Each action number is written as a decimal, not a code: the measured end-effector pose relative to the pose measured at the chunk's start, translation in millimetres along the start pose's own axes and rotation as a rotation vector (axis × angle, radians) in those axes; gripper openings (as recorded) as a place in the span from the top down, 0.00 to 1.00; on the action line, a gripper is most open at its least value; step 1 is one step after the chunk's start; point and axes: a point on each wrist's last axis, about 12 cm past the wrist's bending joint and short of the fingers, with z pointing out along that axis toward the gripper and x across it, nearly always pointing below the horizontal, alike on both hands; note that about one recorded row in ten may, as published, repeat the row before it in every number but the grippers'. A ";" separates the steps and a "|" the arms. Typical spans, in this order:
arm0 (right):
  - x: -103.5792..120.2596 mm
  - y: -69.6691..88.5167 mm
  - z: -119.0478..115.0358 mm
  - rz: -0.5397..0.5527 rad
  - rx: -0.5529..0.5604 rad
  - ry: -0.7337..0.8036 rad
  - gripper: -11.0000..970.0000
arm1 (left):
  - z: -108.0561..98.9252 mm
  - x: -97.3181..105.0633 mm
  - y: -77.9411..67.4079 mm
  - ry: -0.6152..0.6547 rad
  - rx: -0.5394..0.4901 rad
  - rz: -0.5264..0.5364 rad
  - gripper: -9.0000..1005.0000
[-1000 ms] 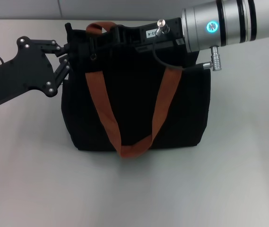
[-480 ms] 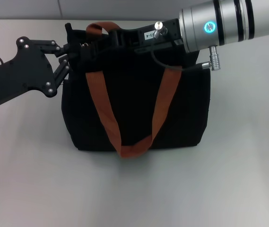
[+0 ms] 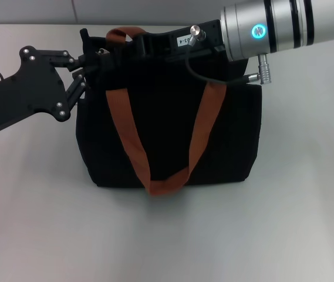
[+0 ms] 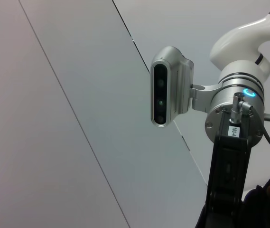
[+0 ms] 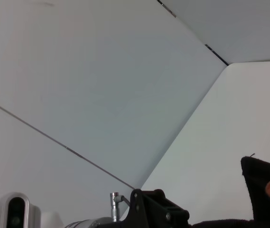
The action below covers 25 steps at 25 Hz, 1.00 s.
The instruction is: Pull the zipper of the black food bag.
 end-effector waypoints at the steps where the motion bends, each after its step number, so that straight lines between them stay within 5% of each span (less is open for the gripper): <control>1: -0.3 0.1 0.3 -0.001 0.001 0.000 0.93 | -0.2 -0.1 -0.1 -0.001 0.000 0.000 0.92; 25: -5.4 3.0 4.3 -0.037 0.079 0.049 0.99 | -10.8 0.3 -1.8 0.011 -0.017 0.017 0.92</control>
